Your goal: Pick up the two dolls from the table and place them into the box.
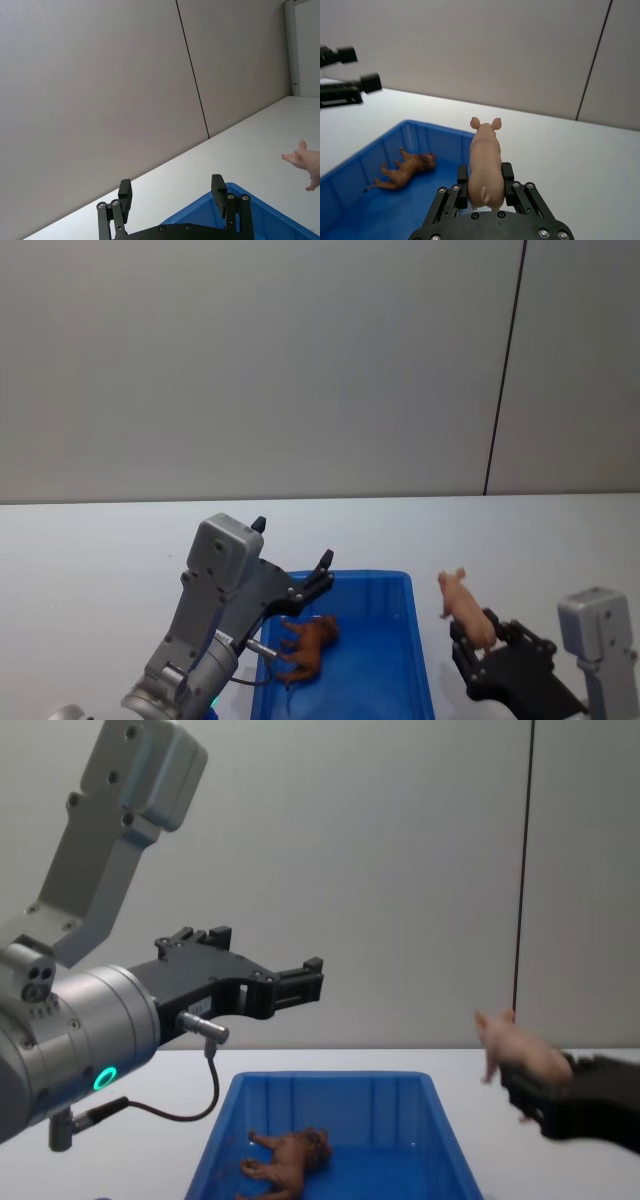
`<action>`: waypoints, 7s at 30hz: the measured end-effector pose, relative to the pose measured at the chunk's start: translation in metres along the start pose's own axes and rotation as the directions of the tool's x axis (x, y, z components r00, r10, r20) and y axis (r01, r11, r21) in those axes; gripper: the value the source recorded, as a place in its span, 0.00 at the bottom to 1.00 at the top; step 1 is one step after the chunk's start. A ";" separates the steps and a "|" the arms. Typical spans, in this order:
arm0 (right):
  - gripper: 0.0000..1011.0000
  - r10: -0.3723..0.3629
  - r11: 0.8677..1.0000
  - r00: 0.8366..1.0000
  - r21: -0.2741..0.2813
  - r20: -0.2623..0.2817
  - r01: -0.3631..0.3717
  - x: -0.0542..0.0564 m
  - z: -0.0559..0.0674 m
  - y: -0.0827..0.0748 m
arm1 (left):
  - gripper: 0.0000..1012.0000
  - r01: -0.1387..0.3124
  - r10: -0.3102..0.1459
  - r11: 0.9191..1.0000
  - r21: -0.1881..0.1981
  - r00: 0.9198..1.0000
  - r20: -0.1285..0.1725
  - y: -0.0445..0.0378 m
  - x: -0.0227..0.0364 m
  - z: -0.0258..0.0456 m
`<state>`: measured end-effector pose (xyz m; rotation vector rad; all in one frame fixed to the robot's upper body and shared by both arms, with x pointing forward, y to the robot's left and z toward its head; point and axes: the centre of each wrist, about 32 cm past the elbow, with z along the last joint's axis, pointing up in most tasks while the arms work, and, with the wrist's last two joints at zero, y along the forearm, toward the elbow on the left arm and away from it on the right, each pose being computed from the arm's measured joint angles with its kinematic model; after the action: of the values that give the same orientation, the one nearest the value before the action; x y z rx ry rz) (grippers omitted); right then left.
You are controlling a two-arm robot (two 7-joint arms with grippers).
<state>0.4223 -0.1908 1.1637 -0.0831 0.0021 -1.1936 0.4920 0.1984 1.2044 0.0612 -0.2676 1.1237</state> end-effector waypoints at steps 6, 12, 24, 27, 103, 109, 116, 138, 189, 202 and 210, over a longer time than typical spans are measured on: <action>0.38 0.065 0.997 0.998 0.052 -0.020 -0.064 0.003 0.012 0.006 | 0.99 0.000 0.000 1.000 0.000 1.000 0.000 0.0000 0.0000 0.0000; 0.38 0.135 0.989 0.989 0.065 -0.057 -0.131 0.005 0.019 0.017 | 0.99 0.000 0.000 1.000 0.000 1.000 0.000 0.0000 0.0000 0.0000; 0.72 0.213 0.977 0.970 0.010 -0.120 -0.213 0.003 0.014 0.047 | 0.99 0.000 0.000 1.000 0.000 1.000 0.000 0.0000 0.0000 0.0000; 0.79 0.215 0.976 0.968 0.003 -0.126 -0.216 0.003 0.012 0.052 | 0.99 0.000 0.000 1.000 0.000 1.000 0.000 0.0000 0.0000 0.0000; 0.99 -0.084 0.995 0.991 0.047 -0.105 0.089 0.018 0.003 0.017 | 0.99 -0.137 0.178 0.946 0.294 0.977 -0.117 0.0532 0.0092 0.0053; 0.99 -0.084 0.995 0.991 0.047 -0.105 0.090 0.018 0.003 0.017 | 0.99 -0.142 0.196 0.926 0.349 0.973 -0.125 0.0593 0.0112 0.0031; 0.99 -0.085 0.995 0.991 0.047 -0.105 0.090 0.018 0.003 0.017 | 0.99 -0.140 0.207 0.904 0.403 0.970 -0.128 0.0637 0.0139 -0.0018; 0.99 -0.085 0.995 0.991 0.047 -0.105 0.090 0.018 0.003 0.017 | 0.99 -0.107 0.208 0.862 0.496 0.966 -0.152 0.0689 0.0210 -0.0220; 0.99 -0.085 0.995 0.991 0.047 -0.105 0.090 0.018 0.003 0.017 | 0.14 -0.048 0.114 0.940 0.338 0.978 -0.176 0.0624 0.0220 -0.0097; 0.99 -0.085 0.995 0.991 0.047 -0.105 0.090 0.018 0.003 0.017 | 0.14 0.068 -0.034 0.983 0.171 0.980 -0.197 0.0511 0.0287 0.0045; 0.99 -0.085 0.995 0.991 0.047 -0.105 0.090 0.018 0.003 0.017 | 0.14 0.163 -0.140 0.983 0.088 0.964 -0.225 0.0434 0.0326 0.0061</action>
<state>0.4450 -0.2010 1.1658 0.0240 0.0588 -1.2839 0.4652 0.2449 1.2145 0.0510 -0.0059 0.9815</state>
